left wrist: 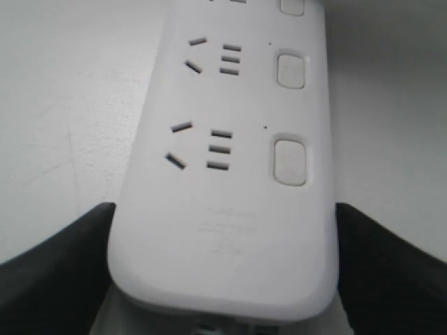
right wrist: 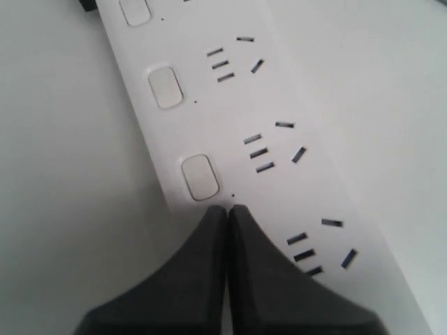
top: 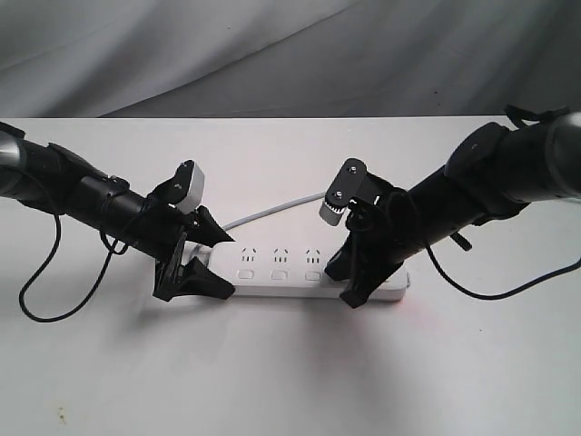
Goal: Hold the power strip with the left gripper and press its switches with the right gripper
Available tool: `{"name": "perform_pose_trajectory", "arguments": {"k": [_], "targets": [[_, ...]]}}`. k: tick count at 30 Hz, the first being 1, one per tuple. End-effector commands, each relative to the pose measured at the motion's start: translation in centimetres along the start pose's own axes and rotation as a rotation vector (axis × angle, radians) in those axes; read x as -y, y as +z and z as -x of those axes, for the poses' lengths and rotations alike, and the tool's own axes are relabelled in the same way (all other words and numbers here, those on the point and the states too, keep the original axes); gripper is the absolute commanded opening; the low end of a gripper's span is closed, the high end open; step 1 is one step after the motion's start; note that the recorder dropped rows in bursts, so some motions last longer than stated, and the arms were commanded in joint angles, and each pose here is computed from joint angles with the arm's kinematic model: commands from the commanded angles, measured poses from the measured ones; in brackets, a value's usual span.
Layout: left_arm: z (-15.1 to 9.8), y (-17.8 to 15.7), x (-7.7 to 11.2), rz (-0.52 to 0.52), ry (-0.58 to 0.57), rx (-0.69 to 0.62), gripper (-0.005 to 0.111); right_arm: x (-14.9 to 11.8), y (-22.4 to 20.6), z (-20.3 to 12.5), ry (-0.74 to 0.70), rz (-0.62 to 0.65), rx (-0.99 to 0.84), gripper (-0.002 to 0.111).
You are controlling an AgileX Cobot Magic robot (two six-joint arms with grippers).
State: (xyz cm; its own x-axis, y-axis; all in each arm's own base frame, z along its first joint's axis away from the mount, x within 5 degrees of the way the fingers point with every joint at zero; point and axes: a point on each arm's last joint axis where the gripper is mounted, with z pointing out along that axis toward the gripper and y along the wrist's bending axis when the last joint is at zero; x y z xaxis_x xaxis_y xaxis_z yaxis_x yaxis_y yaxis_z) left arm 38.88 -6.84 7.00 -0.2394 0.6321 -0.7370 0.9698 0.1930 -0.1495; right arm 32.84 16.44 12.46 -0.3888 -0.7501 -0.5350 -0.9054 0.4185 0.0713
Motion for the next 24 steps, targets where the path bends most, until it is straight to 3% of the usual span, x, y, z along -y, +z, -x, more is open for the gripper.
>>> {"name": "perform_pose_trajectory", "arguments": {"k": [1, 12, 24], "targets": [[-1.5, 0.5, -0.1, 0.013, 0.007, -0.096, 0.068, 0.1, 0.2, -0.8, -0.026, -0.018, -0.041, 0.0], [-1.5, 0.5, -0.1, 0.013, 0.007, -0.096, 0.068, 1.0, -0.5, -2.2, 0.015, -0.02, -0.103, 0.0], [-1.5, 0.5, -0.1, 0.013, 0.007, -0.096, 0.068, -0.3, 0.1, -1.3, 0.007, 0.074, -0.049, 0.0]]}}
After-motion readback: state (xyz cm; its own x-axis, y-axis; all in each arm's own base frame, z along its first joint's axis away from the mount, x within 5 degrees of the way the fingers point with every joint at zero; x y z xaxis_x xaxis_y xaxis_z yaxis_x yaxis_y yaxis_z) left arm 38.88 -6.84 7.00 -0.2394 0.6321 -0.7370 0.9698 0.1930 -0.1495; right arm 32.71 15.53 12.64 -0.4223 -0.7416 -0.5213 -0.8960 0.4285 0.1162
